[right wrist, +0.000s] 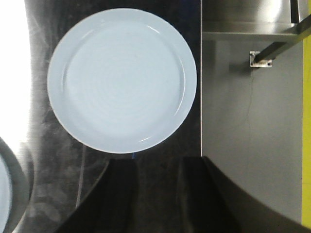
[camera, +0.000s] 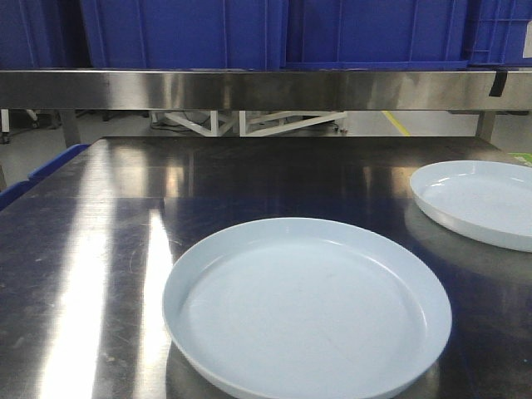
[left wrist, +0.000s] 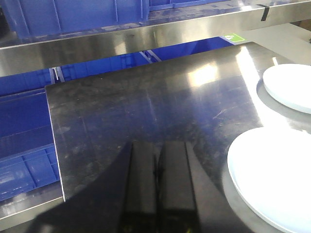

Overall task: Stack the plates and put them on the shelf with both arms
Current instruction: 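Move the right gripper to the other white plate's rim and grasp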

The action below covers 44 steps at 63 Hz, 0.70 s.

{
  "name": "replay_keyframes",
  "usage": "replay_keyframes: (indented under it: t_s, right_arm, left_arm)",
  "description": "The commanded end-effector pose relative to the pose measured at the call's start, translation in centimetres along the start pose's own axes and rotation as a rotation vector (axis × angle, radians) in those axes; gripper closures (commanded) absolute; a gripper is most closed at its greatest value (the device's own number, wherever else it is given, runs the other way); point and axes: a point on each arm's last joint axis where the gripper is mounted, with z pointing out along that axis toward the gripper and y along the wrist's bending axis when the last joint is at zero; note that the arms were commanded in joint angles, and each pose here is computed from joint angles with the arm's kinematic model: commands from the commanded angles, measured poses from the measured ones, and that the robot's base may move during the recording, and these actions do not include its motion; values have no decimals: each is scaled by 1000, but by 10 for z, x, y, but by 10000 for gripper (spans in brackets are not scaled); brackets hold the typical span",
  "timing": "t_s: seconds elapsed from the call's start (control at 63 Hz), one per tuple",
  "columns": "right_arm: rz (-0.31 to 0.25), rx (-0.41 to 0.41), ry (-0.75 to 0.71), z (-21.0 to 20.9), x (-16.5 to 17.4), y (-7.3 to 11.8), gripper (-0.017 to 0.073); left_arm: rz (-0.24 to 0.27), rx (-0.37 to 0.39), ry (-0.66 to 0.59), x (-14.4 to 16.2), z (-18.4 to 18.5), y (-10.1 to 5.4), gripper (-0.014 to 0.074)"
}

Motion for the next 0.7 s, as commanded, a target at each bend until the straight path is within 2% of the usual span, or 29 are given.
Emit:
replay_keyframes:
  t_s: [0.0, 0.333, 0.683]
  right_arm:
    - [1, 21, -76, 6, -18, -5, 57]
    - [65, 61, 72, 83, -33, -28, 55]
    - [67, 57, 127, 143, -37, -30, 62]
  left_arm:
    - [2, 38, -90, -15, -3, -4, 510]
    - [2, 38, -90, -15, -3, -4, 510]
    - [2, 38, -90, -15, -3, -4, 510]
